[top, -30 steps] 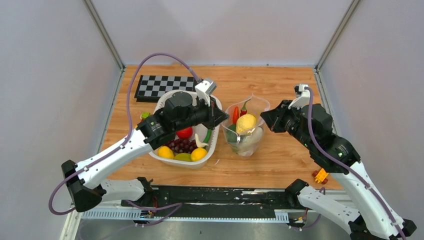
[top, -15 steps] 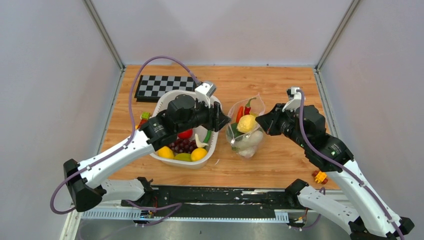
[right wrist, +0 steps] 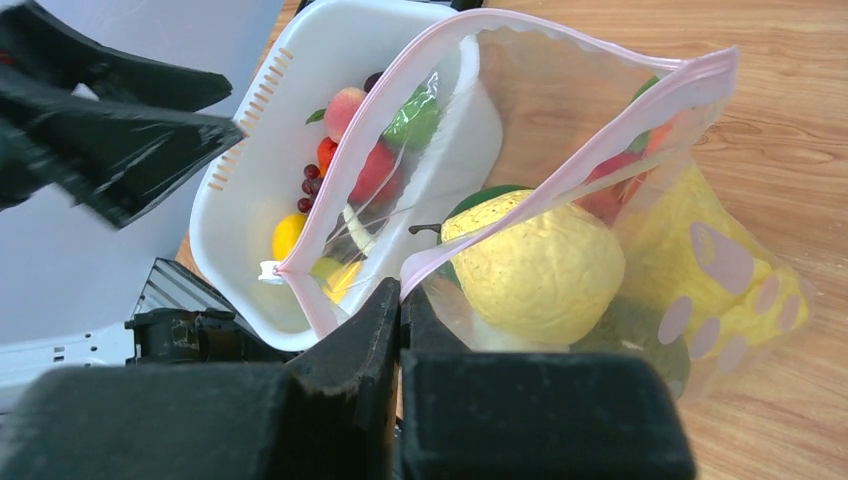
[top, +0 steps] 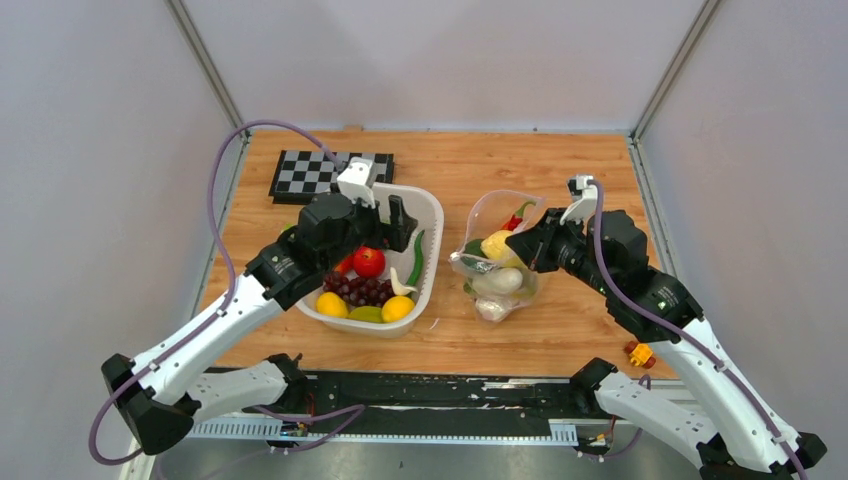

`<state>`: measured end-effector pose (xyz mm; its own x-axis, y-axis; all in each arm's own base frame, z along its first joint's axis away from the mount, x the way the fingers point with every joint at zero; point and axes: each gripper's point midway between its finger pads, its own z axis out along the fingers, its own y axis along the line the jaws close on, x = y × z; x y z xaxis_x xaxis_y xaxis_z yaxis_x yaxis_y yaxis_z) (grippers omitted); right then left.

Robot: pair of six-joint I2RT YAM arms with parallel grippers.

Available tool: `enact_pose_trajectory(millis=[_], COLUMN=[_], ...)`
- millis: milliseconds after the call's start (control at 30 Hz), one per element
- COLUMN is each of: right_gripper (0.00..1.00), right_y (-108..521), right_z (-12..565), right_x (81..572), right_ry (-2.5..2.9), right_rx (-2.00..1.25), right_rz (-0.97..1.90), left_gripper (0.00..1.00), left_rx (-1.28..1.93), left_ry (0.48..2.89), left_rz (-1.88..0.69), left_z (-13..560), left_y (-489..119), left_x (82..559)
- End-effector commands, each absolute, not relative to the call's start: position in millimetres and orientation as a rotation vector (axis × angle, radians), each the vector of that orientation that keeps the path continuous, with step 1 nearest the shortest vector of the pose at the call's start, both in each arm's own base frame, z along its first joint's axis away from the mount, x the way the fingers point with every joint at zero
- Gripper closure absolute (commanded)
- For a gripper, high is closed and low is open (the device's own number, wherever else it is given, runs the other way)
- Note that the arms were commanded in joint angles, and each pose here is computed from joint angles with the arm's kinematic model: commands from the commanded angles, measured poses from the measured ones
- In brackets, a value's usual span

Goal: Place the food in the zip-top bag and seal the zipper
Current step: Pick up the fake fruit from the bin.

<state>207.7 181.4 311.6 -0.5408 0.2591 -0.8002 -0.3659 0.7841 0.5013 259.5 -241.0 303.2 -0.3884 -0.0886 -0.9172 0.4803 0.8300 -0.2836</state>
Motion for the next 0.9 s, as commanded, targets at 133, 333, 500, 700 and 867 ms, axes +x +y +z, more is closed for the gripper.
enact_pose_trajectory(millis=[133,333,500,700,867], right_gripper=[1.00,1.00,1.00,1.00,0.99], right_y=[189,188,189,189,185], right_z=[330,329,328,328,329], right_x=[211,211,211,209,208], right_ry=[1.922,1.923,1.922,1.923,1.916], right_rx=[-0.096,-0.098,-0.099,-0.102,-0.090], right_rz=[0.847,0.844,0.847,0.850,0.842], left_gripper=[0.00,0.00,0.00,0.00,0.06], left_rx=[0.054,0.026,0.027,0.022,0.021], left_ry=[2.123,2.285,2.339,2.427,2.462], left_rz=[-0.293,-0.241,-0.195,-0.142,-0.096], left_z=[196,137,110,77,62], left_y=[-162,-155,-154,-155,-153], left_x=[292,294,297,299,300])
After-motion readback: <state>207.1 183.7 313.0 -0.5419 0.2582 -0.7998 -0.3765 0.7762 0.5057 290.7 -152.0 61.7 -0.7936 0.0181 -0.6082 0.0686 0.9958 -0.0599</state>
